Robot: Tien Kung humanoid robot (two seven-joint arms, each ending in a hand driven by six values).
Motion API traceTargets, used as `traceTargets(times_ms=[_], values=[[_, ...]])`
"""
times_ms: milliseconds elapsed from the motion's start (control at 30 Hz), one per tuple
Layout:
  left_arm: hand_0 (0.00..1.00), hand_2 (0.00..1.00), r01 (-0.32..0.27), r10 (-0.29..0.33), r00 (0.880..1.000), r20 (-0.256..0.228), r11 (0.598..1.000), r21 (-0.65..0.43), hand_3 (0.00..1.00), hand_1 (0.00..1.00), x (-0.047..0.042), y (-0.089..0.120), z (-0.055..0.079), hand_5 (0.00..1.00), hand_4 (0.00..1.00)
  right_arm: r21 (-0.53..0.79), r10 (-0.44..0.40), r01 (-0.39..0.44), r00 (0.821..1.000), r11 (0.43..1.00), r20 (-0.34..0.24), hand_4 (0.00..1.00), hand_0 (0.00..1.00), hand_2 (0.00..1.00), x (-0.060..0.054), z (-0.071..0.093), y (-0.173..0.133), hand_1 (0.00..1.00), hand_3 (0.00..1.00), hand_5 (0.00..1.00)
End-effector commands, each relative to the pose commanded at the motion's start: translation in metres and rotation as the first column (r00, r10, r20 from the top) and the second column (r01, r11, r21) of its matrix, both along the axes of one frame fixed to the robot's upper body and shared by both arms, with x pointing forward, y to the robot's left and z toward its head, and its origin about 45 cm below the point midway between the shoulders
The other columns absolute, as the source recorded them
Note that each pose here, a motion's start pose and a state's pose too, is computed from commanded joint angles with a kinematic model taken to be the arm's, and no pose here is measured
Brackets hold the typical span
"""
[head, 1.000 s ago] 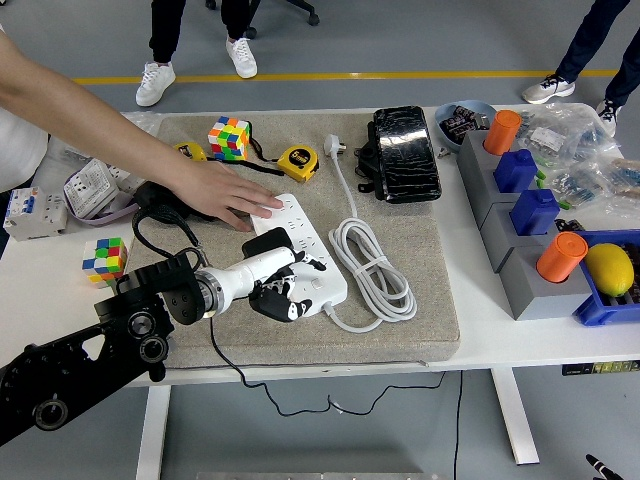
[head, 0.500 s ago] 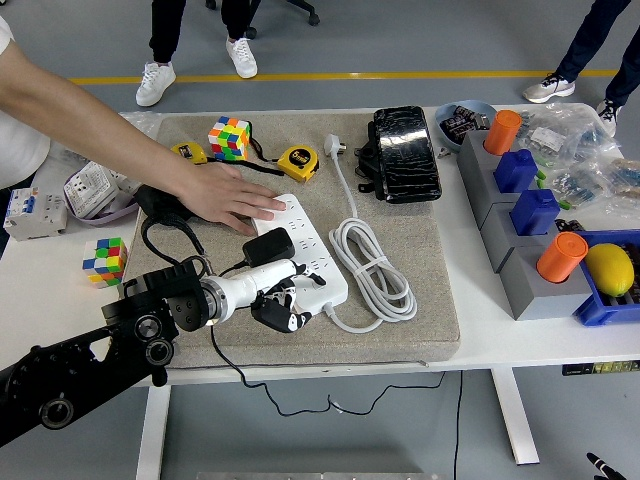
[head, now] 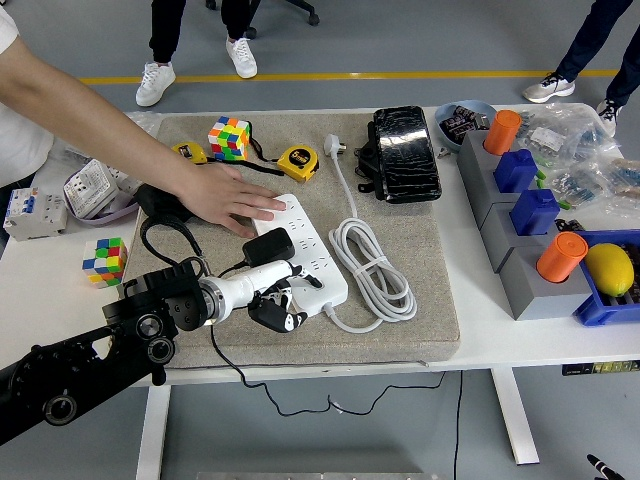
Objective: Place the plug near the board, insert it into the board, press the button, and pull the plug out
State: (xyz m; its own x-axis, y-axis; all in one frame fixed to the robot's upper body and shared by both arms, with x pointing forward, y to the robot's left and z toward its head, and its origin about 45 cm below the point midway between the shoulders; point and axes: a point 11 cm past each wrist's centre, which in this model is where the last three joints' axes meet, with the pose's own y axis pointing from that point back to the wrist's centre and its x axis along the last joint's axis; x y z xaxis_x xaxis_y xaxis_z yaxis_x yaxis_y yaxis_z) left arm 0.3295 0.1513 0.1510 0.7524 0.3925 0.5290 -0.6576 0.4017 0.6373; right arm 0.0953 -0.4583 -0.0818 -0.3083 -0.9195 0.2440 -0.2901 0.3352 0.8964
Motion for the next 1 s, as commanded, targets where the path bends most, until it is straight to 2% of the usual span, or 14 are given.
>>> traceTargets(times_ms=[300,500,700,867,900,1000], values=[[0.057,0.164,-0.001,0.001,1.0,-0.011,1.0,0.015,0.824,0.09,-0.0011,0.002,-0.005,0.002,0.559,0.0,-0.002,0.002,1.0,1.0,0.001,0.969,0.568,0.619,0.0,0.0,0.0,0.64,0.55,0.54],[0.057,0.164,-0.004,0.004,1.0,-0.007,1.0,0.005,0.823,0.09,-0.0003,0.002,-0.004,0.002,0.56,0.002,-0.002,0.002,1.0,1.0,0.002,0.969,0.568,0.619,0.0,0.0,0.001,0.64,0.55,0.539],[0.057,0.164,-0.013,0.013,1.0,0.012,0.999,-0.046,0.818,0.09,0.0029,0.0,0.003,0.002,0.558,0.002,-0.004,0.004,1.0,1.0,0.003,0.97,0.568,0.619,0.0,0.0,0.001,0.64,0.551,0.538],[0.057,0.164,-0.028,0.035,0.998,0.055,0.992,-0.123,0.818,0.09,0.009,0.001,0.009,0.002,0.558,0.004,-0.006,0.006,1.0,1.0,0.004,0.97,0.568,0.619,0.0,0.0,0.001,0.64,0.551,0.538],[0.126,0.226,-0.034,0.044,0.997,0.064,0.989,-0.144,0.682,0.081,0.0099,0.001,0.01,0.033,0.704,0.004,-0.006,0.006,1.0,1.0,0.003,0.969,0.568,0.619,0.0,0.0,0.001,0.64,0.55,0.54],[0.126,0.226,-0.059,0.081,0.992,0.094,0.974,-0.217,0.682,0.081,0.0125,0.001,0.013,0.033,0.704,0.005,-0.006,0.006,1.0,1.0,0.003,0.969,0.568,0.619,0.0,-0.001,0.002,0.64,0.55,0.54]])
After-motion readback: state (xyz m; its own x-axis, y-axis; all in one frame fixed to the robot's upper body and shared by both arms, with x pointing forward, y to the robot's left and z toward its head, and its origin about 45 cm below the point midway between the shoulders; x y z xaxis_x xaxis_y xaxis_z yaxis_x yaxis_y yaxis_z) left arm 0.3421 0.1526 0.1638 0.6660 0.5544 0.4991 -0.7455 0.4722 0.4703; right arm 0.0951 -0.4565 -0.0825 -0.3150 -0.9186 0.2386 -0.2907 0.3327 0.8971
